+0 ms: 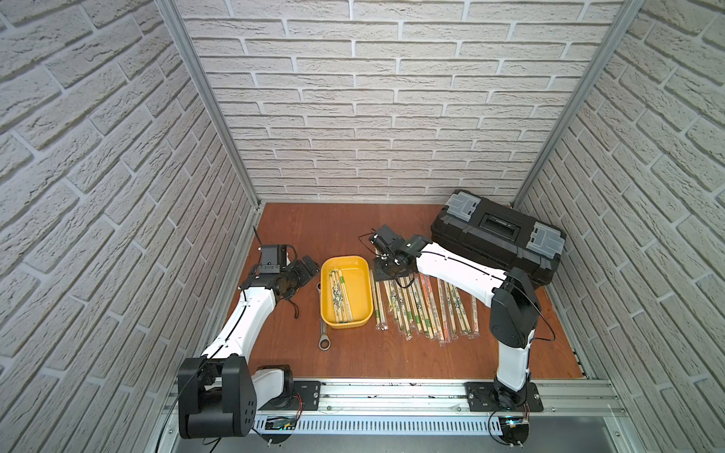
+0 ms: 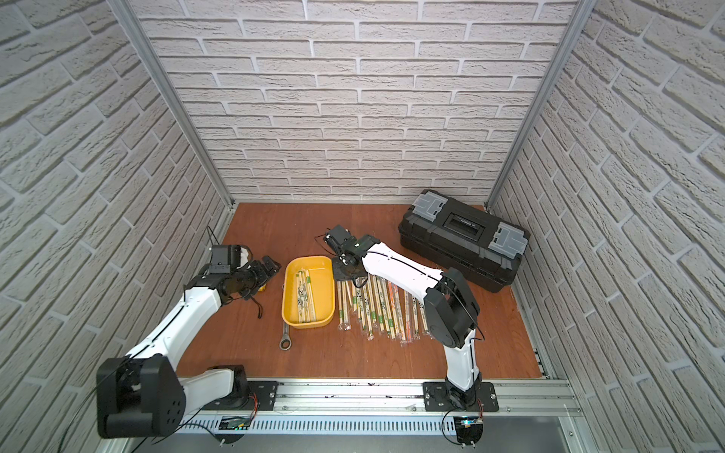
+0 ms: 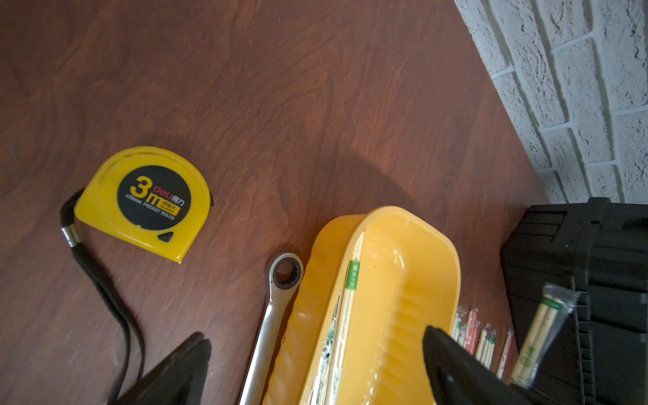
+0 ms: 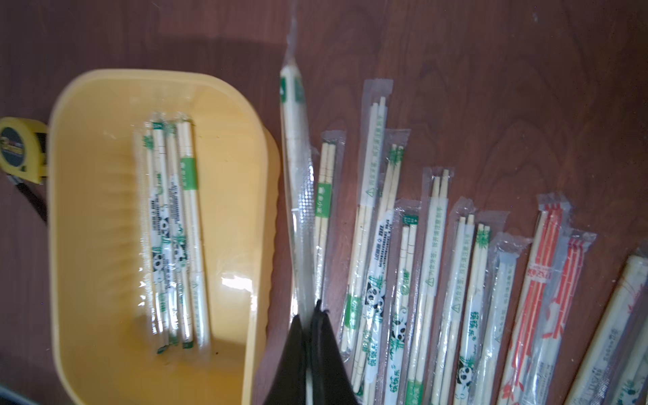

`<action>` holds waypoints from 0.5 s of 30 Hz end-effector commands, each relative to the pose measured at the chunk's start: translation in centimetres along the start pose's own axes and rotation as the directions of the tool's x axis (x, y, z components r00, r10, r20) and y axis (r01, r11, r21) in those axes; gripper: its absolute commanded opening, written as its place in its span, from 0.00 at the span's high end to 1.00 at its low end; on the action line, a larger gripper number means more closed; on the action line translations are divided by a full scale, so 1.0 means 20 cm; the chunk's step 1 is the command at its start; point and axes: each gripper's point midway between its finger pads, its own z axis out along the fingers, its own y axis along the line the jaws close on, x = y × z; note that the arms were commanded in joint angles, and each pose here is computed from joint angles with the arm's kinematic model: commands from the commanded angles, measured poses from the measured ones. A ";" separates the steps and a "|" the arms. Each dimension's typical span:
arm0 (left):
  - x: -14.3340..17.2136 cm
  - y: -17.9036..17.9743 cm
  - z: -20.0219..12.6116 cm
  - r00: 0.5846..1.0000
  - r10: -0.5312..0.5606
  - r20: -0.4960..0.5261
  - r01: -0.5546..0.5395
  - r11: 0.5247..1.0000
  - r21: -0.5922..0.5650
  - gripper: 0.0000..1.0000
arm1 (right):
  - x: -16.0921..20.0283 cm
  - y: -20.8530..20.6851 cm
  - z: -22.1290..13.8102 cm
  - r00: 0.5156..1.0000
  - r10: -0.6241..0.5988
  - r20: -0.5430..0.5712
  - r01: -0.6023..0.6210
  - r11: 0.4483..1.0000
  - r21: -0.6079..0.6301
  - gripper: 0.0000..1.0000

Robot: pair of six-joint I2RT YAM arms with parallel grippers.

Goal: Take the paired disposable chopsticks out of the storage box
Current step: Place the paired disposable chopsticks at the center of the board.

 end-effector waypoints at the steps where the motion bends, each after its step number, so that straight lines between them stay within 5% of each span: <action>1: -0.05 -0.06 -0.02 0.999 0.027 0.030 -0.027 0.999 0.028 0.02 | 0.01 0.02 0.08 1.000 0.015 0.002 -0.015 1.000 -0.002 0.98; 8: -0.04 -0.06 -0.02 0.999 0.029 0.029 -0.029 0.999 0.026 0.02 | 0.08 0.02 0.29 0.997 0.008 -0.076 -0.006 1.000 0.026 0.95; 12: -0.04 -0.06 -0.02 0.999 0.030 0.028 -0.030 0.999 0.026 0.02 | 0.10 0.01 0.31 0.995 -0.001 -0.098 0.005 0.999 0.044 0.67; 15: -0.04 -0.06 -0.02 0.999 0.029 0.027 -0.030 0.999 0.026 0.02 | 0.08 0.01 0.27 0.997 0.001 -0.079 0.001 0.999 0.032 0.62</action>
